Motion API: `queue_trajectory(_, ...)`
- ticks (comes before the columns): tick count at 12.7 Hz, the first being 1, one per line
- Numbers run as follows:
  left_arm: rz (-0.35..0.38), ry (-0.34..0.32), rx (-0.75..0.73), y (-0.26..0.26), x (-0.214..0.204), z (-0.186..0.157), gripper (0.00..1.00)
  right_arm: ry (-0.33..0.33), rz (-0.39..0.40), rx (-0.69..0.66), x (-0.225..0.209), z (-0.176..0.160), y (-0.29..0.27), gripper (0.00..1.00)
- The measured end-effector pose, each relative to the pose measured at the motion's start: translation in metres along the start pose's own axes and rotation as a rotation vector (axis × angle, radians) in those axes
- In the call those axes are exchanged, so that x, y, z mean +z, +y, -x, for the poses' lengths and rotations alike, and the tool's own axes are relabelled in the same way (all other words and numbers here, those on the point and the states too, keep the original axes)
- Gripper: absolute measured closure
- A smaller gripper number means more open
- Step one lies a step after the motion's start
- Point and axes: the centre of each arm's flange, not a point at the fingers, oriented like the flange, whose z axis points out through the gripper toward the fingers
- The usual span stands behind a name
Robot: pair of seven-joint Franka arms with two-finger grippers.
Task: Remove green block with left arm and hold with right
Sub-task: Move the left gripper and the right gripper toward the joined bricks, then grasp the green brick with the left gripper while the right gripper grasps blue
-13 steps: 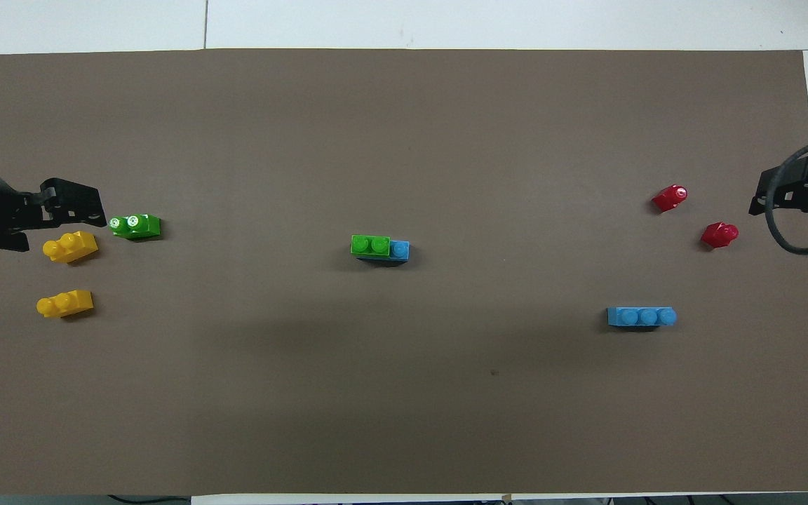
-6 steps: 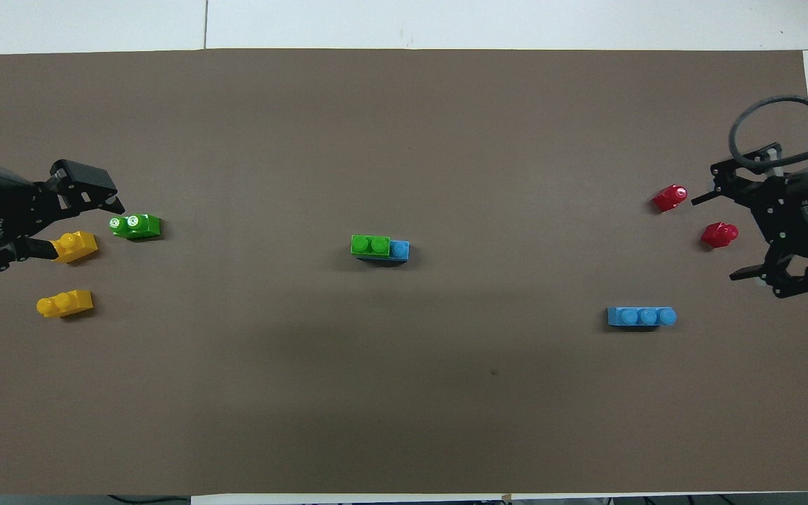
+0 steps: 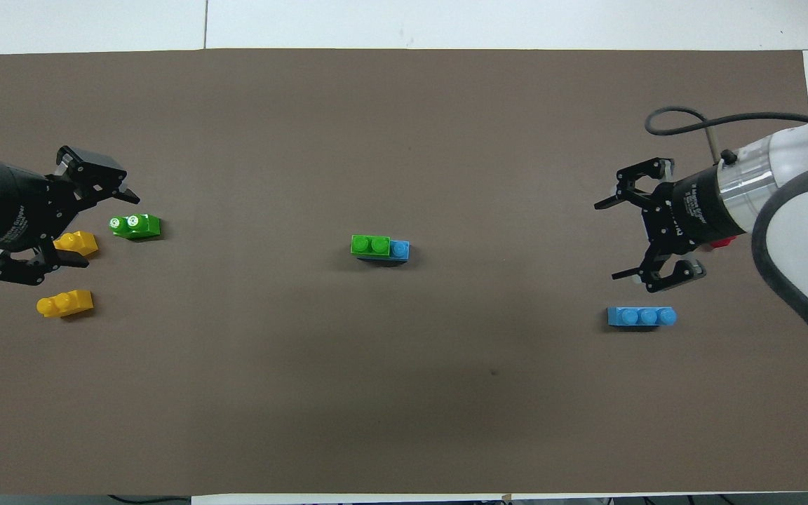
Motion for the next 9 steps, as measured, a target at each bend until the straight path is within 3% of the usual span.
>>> queue_trajectory(3,-0.007,-0.008,-0.075,0.022,0.007,0.036,0.0,-0.042,-0.038,0.09,0.032,0.025,-0.018,0.0)
queue_trajectory(9,-0.019,-0.019,-0.252,0.044,0.032,0.075,0.0,-0.012,-0.084,0.074,0.09,0.053,-0.02,0.0)
